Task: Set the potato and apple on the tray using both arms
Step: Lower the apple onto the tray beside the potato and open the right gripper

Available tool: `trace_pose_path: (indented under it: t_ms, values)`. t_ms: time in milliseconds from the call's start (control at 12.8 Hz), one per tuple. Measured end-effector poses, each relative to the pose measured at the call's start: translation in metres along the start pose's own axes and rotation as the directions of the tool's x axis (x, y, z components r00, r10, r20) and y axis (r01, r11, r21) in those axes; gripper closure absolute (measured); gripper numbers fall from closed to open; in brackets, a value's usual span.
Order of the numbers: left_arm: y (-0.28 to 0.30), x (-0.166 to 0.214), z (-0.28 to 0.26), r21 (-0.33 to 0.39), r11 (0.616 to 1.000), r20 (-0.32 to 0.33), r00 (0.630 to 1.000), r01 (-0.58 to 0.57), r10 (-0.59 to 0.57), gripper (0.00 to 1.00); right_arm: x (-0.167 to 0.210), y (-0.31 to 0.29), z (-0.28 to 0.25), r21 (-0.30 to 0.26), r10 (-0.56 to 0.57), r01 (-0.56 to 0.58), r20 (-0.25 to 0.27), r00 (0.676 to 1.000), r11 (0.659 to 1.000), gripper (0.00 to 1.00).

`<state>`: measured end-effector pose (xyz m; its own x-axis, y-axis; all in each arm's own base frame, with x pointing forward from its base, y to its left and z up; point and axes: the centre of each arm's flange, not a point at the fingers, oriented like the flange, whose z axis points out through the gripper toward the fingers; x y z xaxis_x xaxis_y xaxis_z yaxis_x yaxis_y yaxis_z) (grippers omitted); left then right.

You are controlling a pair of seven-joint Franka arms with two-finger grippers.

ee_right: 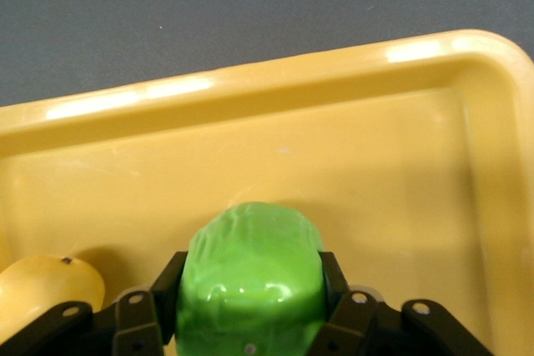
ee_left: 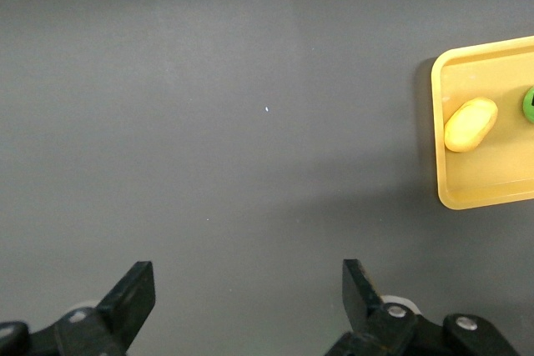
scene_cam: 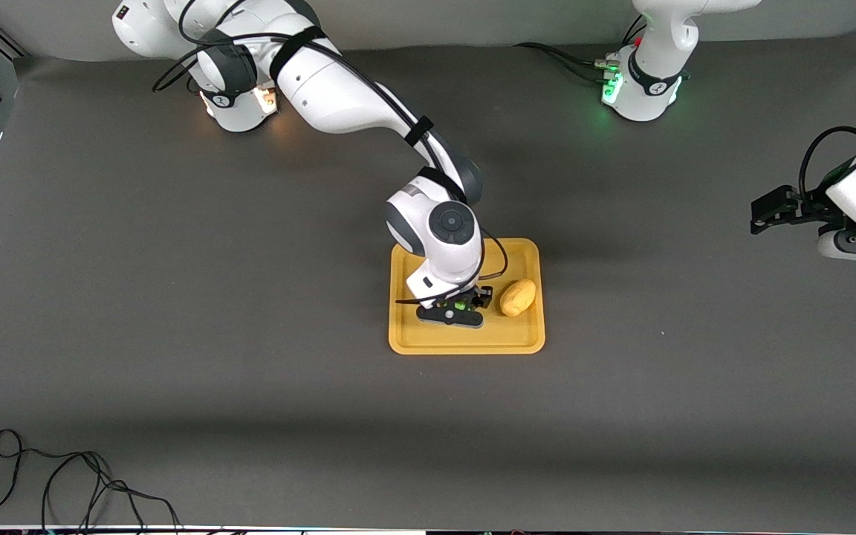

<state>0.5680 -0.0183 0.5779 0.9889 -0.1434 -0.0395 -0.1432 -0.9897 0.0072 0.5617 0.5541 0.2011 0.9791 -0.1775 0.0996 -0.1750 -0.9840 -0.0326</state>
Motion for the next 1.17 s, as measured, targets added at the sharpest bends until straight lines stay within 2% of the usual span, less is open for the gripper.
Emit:
trace_pose_path:
  t_ms: [156, 234, 390, 468, 702, 936, 1170]
  values:
    - [0.0, 0.0, 0.0, 0.0, 1.0, 0.0, 1.0, 0.0, 0.0, 0.0, 0.0, 0.0, 0.003, 0.001, 0.0, 0.0, -0.003, 1.0, 1.0, 0.33]
    - [0.0, 0.0, 0.0, 0.0, 1.0, 0.0, 1.0, 0.0, 0.0, 0.0, 0.001, 0.0, 0.002, 0.0, -0.002, 0.002, -0.008, 1.0, 1.0, 0.26]
    - [0.0, 0.0, 0.0, 0.0, 1.0, 0.0, 1.0, 0.0, 0.0, 0.0, 0.004, -0.001, -0.01, 0.001, -0.007, 0.007, -0.019, 1.0, 1.0, 0.05]
    - [0.0, 0.0, 0.0, 0.0, 1.0, 0.0, 1.0, 0.0, 0.0, 0.0, 0.006, -0.002, -0.029, -0.008, -0.006, 0.006, -0.011, 1.0, 1.0, 0.0]
    - [0.0, 0.0, 0.0, 0.0, 1.0, 0.0, 1.0, 0.0, 0.0, 0.0, 0.019, 0.007, -0.141, -0.024, 0.015, -0.015, 0.023, 1.0, 1.0, 0.0]
    - [0.0, 0.001, 0.0, 0.0, 1.0, 0.0, 1.0, 0.0, 0.0, 0.0, 0.028, 0.045, -0.264, -0.04, 0.045, -0.043, 0.051, 0.998, 0.998, 0.0]
    - [-0.001, 0.001, 0.001, 0.0, 1.0, 0.001, 1.0, 0.001, -0.001, 0.0, 0.05, 0.11, -0.332, -0.093, 0.018, -0.009, 0.095, 0.995, 0.996, 0.0]
